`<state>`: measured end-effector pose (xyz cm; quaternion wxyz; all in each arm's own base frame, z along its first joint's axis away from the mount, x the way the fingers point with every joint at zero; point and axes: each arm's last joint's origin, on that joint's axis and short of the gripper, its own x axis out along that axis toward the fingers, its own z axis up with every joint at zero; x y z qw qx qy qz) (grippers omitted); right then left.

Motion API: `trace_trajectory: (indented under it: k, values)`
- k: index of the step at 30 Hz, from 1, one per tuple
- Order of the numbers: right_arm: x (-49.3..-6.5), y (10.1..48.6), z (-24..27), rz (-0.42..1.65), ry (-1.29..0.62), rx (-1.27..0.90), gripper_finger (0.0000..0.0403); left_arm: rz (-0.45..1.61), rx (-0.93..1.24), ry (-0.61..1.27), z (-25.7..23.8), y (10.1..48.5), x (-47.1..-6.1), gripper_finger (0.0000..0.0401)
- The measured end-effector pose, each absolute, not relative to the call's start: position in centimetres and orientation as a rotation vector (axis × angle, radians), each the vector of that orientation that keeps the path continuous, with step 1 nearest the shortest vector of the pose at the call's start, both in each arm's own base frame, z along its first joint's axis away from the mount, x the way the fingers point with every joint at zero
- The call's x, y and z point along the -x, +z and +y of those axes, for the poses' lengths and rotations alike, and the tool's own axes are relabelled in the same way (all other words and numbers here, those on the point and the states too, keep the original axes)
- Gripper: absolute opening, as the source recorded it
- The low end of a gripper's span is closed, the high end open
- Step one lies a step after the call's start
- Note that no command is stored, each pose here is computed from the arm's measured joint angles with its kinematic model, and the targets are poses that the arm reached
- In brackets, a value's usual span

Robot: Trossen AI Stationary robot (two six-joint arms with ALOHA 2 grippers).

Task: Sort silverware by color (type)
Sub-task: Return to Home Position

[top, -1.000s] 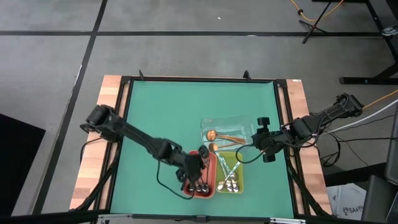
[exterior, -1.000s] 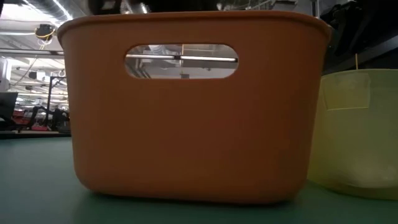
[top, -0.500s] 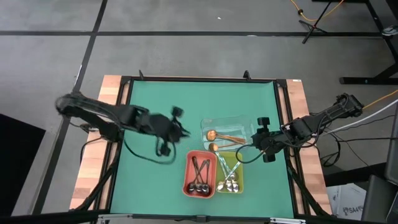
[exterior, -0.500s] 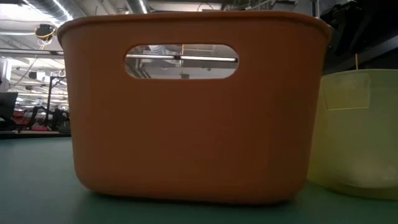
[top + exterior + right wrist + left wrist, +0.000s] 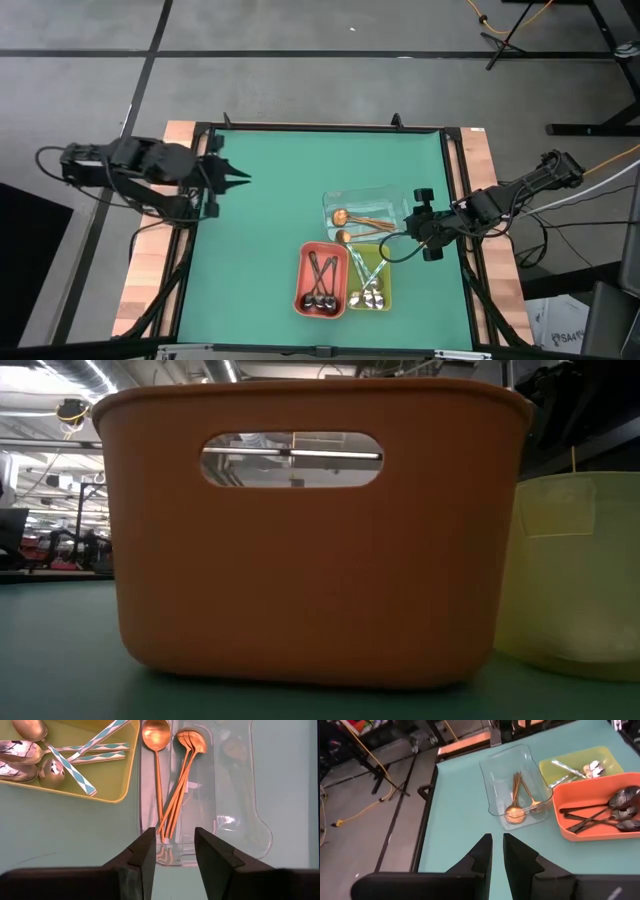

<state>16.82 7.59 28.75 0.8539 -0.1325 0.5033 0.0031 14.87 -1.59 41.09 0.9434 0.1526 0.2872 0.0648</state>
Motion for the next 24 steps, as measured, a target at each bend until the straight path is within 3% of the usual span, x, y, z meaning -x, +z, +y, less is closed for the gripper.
trace_trajectory:
  k: [6,15,24]
  values:
    - [-16.8,28.8,7.6,1.059,0.007,0.279,0.0124,0.499,-0.279,0.155,-1.0,39.3,-11.8,0.0039]
    - [-16.8,28.8,7.6,1.058,0.007,0.279,0.0124,0.422,-0.153,0.255,-0.2,33.1,-8.3,0.0039]
    - [-16.8,28.8,7.6,1.058,0.007,0.279,0.0124,0.293,-0.036,0.269,0.0,27.6,-7.3,0.0039]
